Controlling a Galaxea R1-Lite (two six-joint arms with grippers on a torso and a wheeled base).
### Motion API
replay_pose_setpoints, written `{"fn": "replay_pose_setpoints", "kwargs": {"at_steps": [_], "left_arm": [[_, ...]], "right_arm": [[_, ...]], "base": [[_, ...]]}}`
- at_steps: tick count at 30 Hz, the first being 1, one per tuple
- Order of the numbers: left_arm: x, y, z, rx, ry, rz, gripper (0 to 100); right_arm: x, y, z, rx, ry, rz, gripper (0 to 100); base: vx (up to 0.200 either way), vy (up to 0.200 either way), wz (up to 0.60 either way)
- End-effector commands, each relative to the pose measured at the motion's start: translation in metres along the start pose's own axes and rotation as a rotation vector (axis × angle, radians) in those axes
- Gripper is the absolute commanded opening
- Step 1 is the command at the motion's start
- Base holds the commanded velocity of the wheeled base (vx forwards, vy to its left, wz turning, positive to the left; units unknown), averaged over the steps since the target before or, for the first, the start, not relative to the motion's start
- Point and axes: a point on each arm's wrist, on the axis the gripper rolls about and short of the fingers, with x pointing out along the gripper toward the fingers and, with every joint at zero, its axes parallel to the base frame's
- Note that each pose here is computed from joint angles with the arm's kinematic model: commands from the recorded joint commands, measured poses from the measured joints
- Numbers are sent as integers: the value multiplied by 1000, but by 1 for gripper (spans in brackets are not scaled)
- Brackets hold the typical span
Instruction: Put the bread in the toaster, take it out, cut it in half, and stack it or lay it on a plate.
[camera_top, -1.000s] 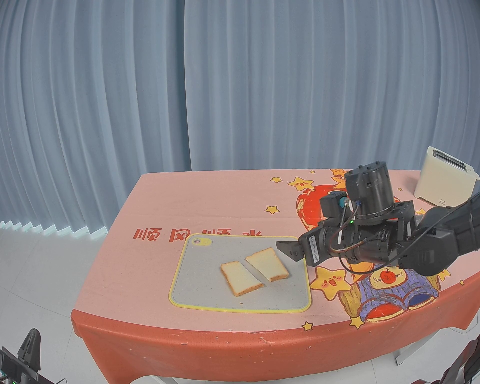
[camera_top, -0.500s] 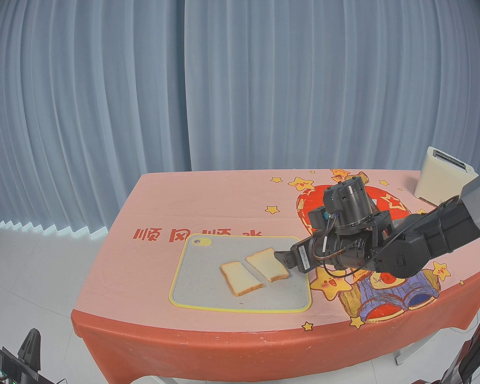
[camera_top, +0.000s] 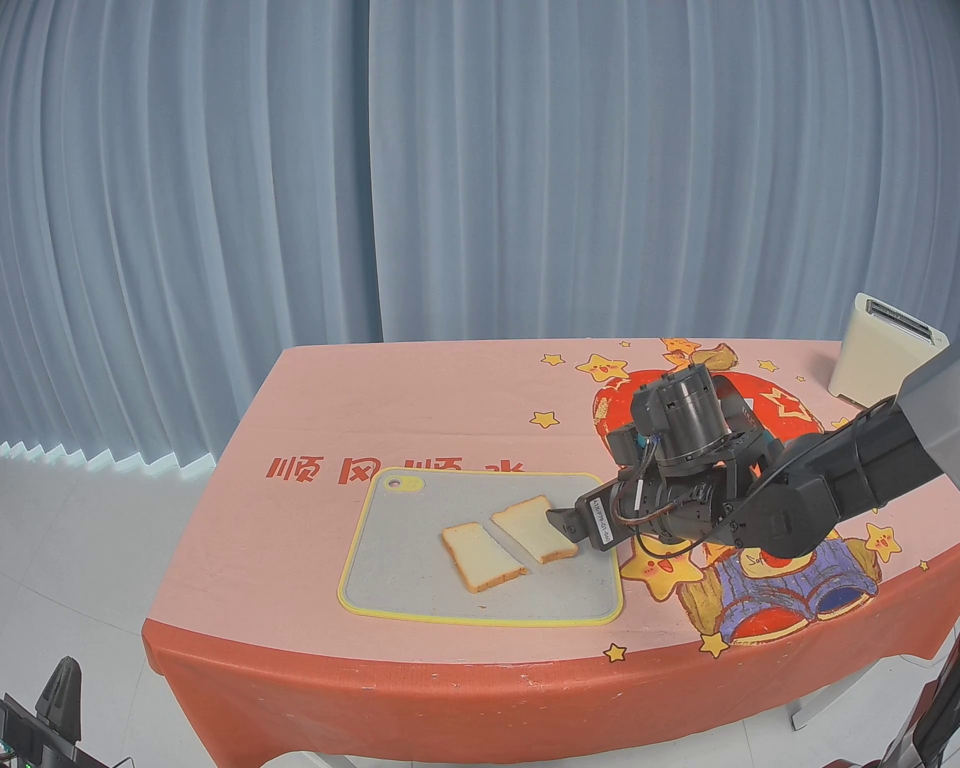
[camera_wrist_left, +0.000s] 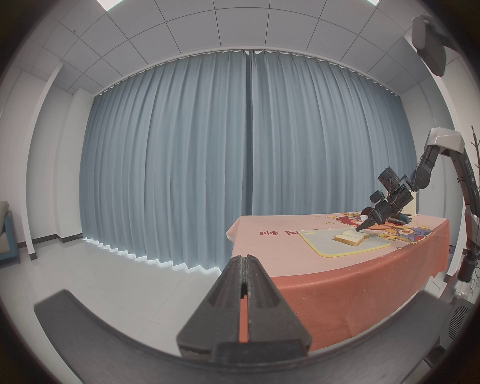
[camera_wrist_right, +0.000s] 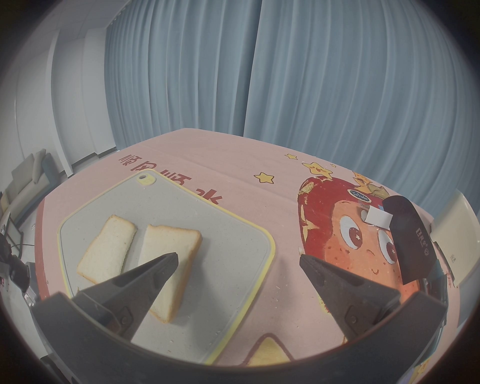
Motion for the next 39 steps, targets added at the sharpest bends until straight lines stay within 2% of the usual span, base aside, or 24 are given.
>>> {"fn": "replay_pose_setpoints", "kwargs": {"at_steps": [1,12,25,26,39], "left_arm": [[0,0,-5,0,1,1,0],[0,0,-5,0,1,1,0],[0,0,-5,0,1,1,0],[0,0,-5,0,1,1,0],[0,0,-5,0,1,1,0]], "right_arm": [[1,1,-1,-4,3,1,100],[14,2,-6,-20,31,-23,100],[11,5,-6,-24,27,-18,100],[11,5,-6,-25,28,-17,0],[4,6,-9,-31,29,-11,0]], "base": [[0,0,0],[0,0,0],[0,0,0],[0,0,0],[0,0,0]]}}
